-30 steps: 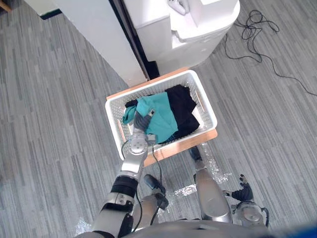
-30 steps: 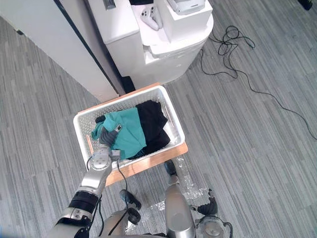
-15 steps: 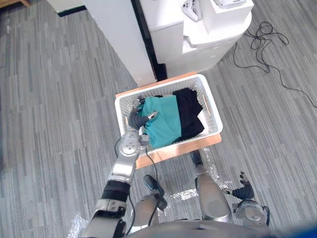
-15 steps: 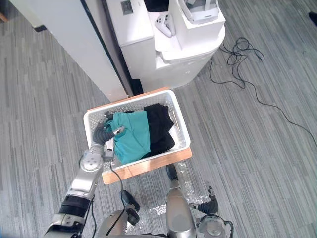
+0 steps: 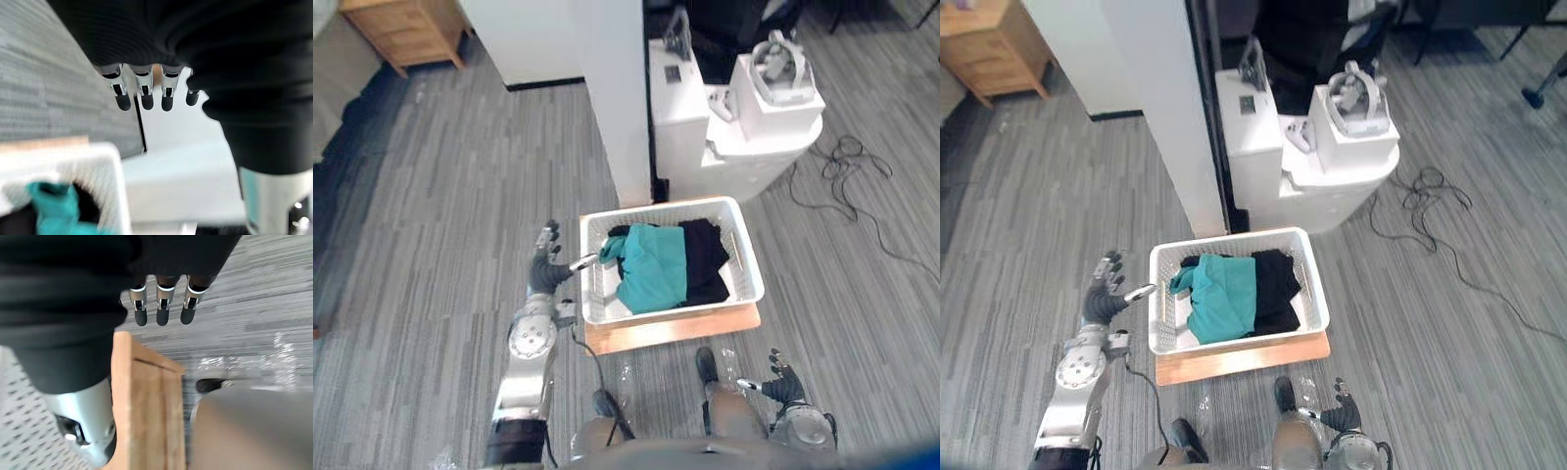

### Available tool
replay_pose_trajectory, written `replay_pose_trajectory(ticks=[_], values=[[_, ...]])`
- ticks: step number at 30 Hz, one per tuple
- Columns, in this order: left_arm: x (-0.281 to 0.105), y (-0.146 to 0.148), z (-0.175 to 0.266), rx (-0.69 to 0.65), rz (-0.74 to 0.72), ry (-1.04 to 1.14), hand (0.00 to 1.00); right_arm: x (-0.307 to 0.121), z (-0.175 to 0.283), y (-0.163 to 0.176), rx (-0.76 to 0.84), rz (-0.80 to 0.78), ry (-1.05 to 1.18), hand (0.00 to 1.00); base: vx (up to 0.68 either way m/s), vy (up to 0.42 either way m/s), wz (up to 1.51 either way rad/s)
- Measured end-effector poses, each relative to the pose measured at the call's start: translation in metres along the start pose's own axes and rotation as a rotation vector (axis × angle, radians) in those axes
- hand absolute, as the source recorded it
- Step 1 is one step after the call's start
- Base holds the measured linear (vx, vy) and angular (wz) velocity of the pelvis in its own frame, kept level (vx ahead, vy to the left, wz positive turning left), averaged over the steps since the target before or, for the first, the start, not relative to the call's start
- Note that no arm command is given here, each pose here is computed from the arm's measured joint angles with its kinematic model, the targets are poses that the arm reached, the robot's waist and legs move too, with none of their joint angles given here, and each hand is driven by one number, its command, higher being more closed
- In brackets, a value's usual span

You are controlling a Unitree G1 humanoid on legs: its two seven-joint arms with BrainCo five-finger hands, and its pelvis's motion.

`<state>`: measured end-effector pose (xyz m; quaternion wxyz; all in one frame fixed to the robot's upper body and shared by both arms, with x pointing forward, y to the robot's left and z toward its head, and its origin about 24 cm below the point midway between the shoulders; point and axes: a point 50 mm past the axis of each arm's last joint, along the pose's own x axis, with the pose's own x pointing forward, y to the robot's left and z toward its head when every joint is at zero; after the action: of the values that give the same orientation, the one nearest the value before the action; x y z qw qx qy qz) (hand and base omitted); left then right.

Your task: Tidy the bed and pick cloth on bed and put in laundry

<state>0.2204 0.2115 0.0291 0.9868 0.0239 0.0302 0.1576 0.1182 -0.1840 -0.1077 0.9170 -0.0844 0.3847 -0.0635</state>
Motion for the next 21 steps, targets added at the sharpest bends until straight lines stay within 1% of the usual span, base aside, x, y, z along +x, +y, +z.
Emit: replay_pose_trajectory(ticks=[5,7,9,13,17,20,21], values=[[-0.022,0.027,-0.024,-0.1,0.154,0.11,0.0,-0.004,0.0,0.018,0.026,0.068,0.001,0.0,0.0,-0.014,0.37],[-0.031,0.034,-0.035,-0.131,0.18,0.159,0.0,-0.006,-0.002,0.023,0.021,0.084,0.007,0.0,0.02,-0.011,0.32],[-0.04,0.036,-0.055,-0.153,0.207,0.244,0.0,-0.002,-0.002,0.022,0.009,0.089,0.016,0.0,0.01,-0.004,0.34],[-0.068,0.031,-0.118,-0.151,0.182,0.54,0.0,0.013,-0.017,0.015,0.017,0.065,0.129,0.0,0.03,0.015,0.29],[-0.117,0.031,-0.173,-0.119,0.182,0.87,0.0,0.015,-0.032,0.008,0.064,0.033,0.21,0.0,0.01,0.009,0.04],[-0.148,0.037,-0.195,-0.072,0.205,1.042,0.0,0.014,-0.046,0.004,0.097,0.007,0.284,0.0,0.02,0.004,-0.02],[-0.152,0.04,-0.198,-0.061,0.216,1.062,0.0,0.014,-0.048,0.003,0.111,0.001,0.292,0.0,0.02,0.002,-0.05]])
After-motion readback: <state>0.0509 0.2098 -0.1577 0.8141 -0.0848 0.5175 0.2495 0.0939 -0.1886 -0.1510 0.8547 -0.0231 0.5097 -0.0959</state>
